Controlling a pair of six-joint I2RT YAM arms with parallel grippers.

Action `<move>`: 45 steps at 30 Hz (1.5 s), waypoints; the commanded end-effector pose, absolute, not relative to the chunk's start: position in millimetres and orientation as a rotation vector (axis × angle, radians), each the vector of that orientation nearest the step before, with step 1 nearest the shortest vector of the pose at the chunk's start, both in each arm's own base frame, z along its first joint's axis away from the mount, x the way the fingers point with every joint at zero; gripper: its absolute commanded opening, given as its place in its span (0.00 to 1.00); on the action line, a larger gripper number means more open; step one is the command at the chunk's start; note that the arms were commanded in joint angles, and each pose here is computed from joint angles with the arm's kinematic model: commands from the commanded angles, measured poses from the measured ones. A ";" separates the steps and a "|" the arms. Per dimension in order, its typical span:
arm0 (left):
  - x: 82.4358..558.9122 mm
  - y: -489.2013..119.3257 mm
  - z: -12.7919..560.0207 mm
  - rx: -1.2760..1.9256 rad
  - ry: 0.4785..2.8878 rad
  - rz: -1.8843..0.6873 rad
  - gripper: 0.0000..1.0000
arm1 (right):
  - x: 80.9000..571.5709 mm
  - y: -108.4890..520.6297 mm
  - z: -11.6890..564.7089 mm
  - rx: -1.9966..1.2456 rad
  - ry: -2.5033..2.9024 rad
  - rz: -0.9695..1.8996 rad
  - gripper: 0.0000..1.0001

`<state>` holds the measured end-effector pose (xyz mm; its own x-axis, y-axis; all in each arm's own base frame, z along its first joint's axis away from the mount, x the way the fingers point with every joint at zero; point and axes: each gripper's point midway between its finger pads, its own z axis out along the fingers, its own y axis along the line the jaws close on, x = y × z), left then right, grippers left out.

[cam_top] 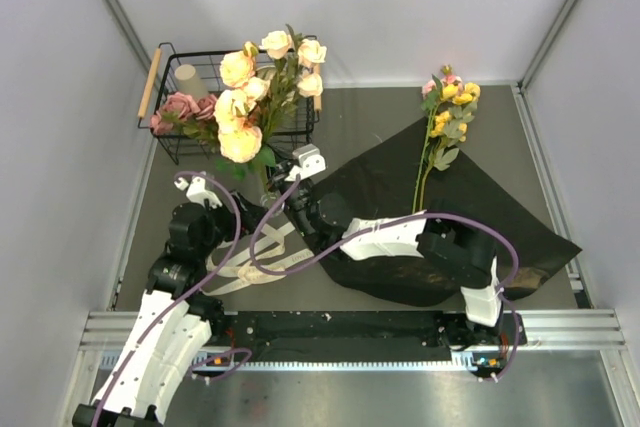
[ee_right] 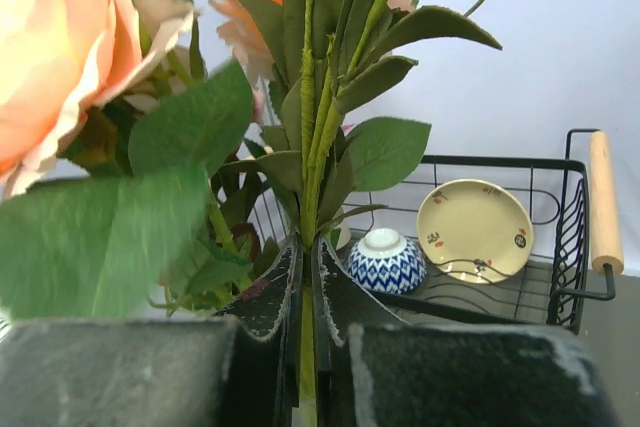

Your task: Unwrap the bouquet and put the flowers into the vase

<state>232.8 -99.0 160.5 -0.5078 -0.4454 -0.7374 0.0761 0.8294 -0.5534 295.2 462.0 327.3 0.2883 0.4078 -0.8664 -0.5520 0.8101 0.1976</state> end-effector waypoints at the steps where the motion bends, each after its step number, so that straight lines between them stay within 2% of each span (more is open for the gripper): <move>1: 245.9 -99.5 169.7 -0.262 1.945 -0.657 0.87 | 274.1 445.5 359.9 -0.006 0.956 0.771 0.00; 38: 251.8 -97.6 161.8 -0.263 1.955 -0.631 0.88 | 291.9 481.5 260.9 -0.169 1.146 0.610 0.00; 39: 251.7 -97.8 162.1 -0.260 1.954 -0.632 0.88 | 292.2 480.9 261.4 -0.168 1.148 0.606 0.04; 40: 251.4 -97.7 162.5 -0.259 1.954 -0.631 0.88 | 292.3 479.8 263.7 -0.164 1.146 0.605 0.12; 45: 250.9 -97.8 163.3 -0.255 1.952 -0.632 0.88 | 290.6 472.5 273.9 -0.167 1.161 0.597 0.29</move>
